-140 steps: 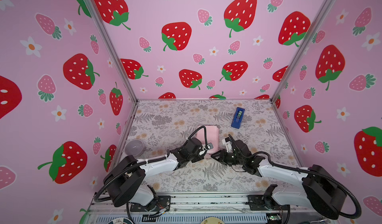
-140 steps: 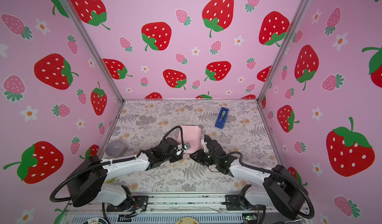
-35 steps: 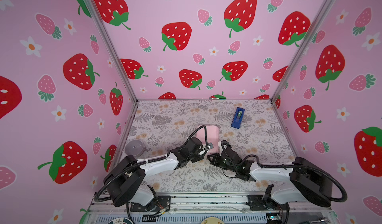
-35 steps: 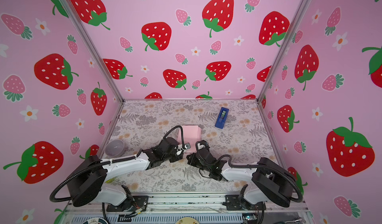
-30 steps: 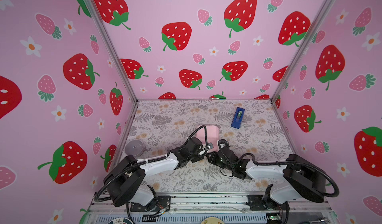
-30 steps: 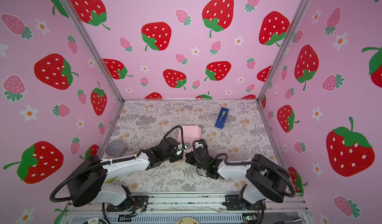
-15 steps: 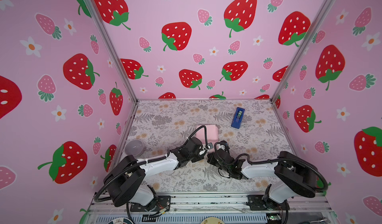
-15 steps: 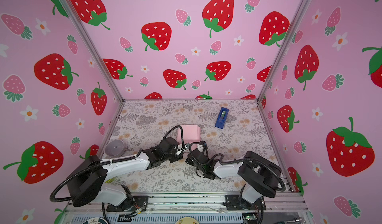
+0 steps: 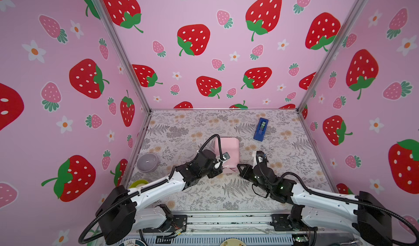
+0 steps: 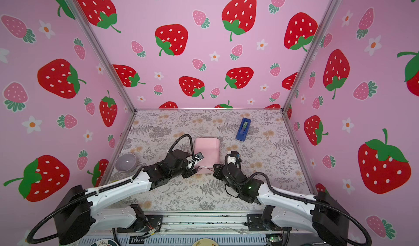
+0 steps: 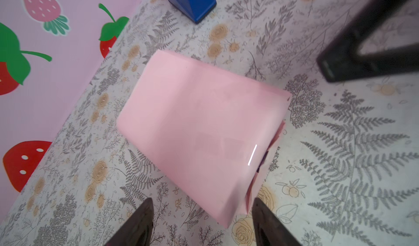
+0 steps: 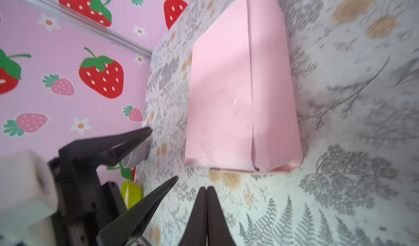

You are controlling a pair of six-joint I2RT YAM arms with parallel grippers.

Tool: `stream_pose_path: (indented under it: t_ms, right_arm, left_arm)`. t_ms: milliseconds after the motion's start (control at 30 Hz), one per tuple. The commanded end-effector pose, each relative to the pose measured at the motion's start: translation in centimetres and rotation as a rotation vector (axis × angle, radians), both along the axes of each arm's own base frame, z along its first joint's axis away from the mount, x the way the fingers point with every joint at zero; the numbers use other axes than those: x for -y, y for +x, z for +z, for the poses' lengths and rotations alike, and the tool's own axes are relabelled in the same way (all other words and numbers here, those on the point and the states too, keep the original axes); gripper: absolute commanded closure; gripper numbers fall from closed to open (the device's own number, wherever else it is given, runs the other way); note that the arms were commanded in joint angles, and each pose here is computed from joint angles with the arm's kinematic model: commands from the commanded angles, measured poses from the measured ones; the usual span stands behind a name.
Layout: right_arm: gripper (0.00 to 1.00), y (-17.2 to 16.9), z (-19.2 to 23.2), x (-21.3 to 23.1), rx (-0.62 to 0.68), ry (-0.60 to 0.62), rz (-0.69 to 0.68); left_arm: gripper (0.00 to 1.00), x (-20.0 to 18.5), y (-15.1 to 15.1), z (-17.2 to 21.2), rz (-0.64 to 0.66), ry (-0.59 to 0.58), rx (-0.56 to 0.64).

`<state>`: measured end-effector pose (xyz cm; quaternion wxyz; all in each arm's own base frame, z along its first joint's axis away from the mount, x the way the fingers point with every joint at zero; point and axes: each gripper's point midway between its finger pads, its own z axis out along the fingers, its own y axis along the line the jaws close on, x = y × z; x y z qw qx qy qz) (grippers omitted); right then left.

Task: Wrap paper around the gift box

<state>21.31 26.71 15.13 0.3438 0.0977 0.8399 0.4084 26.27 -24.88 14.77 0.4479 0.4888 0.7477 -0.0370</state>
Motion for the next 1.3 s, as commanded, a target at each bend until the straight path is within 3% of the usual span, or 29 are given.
stream_pose_path:
  t_ms: [0,67,167,333,467,700,1000,1100,1267]
  right_arm:
    - [0.79,0.8,-0.9,0.9,-0.01,-0.081,0.12]
    - [0.7,1.7,-1.0,0.8,-0.011,-0.103,0.18]
    - [0.58,2.4,-2.2,0.1,-0.051,-0.122,0.283]
    - [0.51,2.9,-3.5,-2.1,-0.086,-0.134,0.422]
    - [0.52,2.8,-4.6,-3.2,-0.132,-0.125,0.471]
    - [0.56,0.2,-5.3,-5.3,-0.197,-0.124,0.496]
    - [0.56,-5.3,-1.3,-14.0,-0.13,0.001,0.676]
    - [0.53,-4.4,0.6,-13.0,-0.087,0.002,0.648]
    - [0.49,0.3,1.1,-6.4,-0.069,-0.035,0.539]
  left_arm:
    - [0.27,-0.7,0.5,2.5,0.11,-0.119,-0.026]
    - [0.27,-1.5,1.2,3.7,0.204,-0.167,-0.033]
    - [0.22,-4.5,3.4,4.4,0.474,-0.214,-0.054]
    - [0.22,-6.7,5.6,1.7,0.645,-0.249,-0.309]
    - [0.21,-6.3,6.8,-0.1,0.648,-0.265,-0.469]
    - [0.19,-5.3,8.6,-1.1,0.595,-0.218,-0.559]
    - [0.19,-4.4,9.4,-3.1,0.545,-0.208,-0.711]
    - [0.19,-3.5,8.9,-3.8,0.498,-0.215,-0.769]
    - [0.23,-1.2,7.8,-4.9,0.412,-0.199,-0.861]
